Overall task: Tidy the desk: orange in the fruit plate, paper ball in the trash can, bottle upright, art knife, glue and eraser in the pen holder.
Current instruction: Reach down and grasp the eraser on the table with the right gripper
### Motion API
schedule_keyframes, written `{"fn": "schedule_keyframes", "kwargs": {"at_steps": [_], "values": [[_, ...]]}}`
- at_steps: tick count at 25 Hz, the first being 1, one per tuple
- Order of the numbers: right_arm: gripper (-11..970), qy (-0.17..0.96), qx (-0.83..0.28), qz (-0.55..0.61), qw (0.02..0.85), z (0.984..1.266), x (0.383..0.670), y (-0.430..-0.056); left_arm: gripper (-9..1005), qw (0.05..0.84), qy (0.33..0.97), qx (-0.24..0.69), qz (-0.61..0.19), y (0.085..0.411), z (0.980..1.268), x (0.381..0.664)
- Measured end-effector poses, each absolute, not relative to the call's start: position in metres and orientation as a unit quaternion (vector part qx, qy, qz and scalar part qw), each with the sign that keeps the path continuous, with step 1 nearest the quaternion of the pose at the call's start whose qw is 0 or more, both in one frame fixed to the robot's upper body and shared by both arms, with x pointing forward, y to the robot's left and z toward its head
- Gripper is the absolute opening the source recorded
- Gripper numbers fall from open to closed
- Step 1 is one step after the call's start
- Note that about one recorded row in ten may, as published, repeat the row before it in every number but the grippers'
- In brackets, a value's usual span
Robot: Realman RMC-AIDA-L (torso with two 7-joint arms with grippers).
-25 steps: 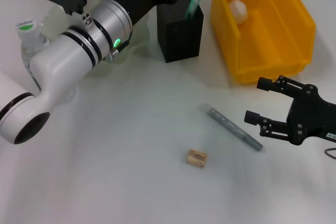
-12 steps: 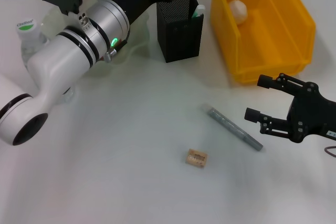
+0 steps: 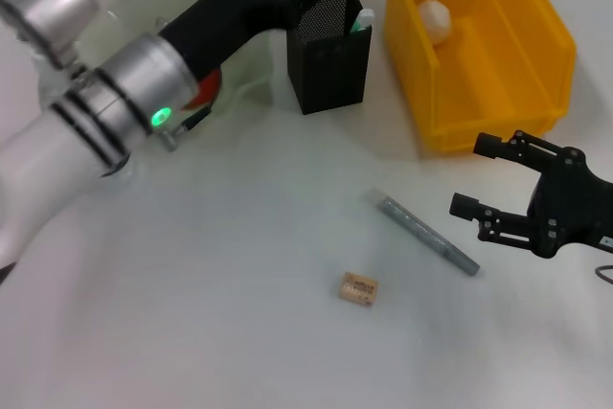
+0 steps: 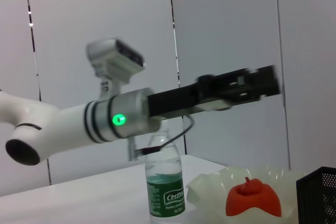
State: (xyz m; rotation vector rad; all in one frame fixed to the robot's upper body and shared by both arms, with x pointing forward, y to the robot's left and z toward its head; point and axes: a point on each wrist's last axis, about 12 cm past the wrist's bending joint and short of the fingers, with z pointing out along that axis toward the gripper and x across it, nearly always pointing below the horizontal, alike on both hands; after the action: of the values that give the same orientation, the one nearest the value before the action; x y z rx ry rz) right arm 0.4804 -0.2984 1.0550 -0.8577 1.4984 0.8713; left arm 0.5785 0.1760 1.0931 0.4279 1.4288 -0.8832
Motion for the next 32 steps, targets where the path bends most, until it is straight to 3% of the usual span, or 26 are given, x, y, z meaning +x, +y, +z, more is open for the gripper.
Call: {"fn": "schedule_keyframes", "kwargs": {"at_steps": [7,19,26,32], "values": [[808,0.638,-0.361,0.386,0.561,1.061,0.485,-0.299,713,0.594,0.618,0.271,-0.438,0.214,1.088,0.549],[807,0.647,-0.371,0.419,0.518,1.082,0.502,-0.308,716,0.495,0.628,0.397,-0.450,0.262,1.081,0.519],[804,0.668,-0.419,0.433,0.436,1.103,0.521,-0.301,715,0.443,0.636,0.447,-0.446,0.280,1.078,0.508],[801,0.692,-0.503,0.411,0.315,1.130,0.550,-0.268,715,0.418,0.632,0.466,-0.457,0.279,1.074,0.501]]}}
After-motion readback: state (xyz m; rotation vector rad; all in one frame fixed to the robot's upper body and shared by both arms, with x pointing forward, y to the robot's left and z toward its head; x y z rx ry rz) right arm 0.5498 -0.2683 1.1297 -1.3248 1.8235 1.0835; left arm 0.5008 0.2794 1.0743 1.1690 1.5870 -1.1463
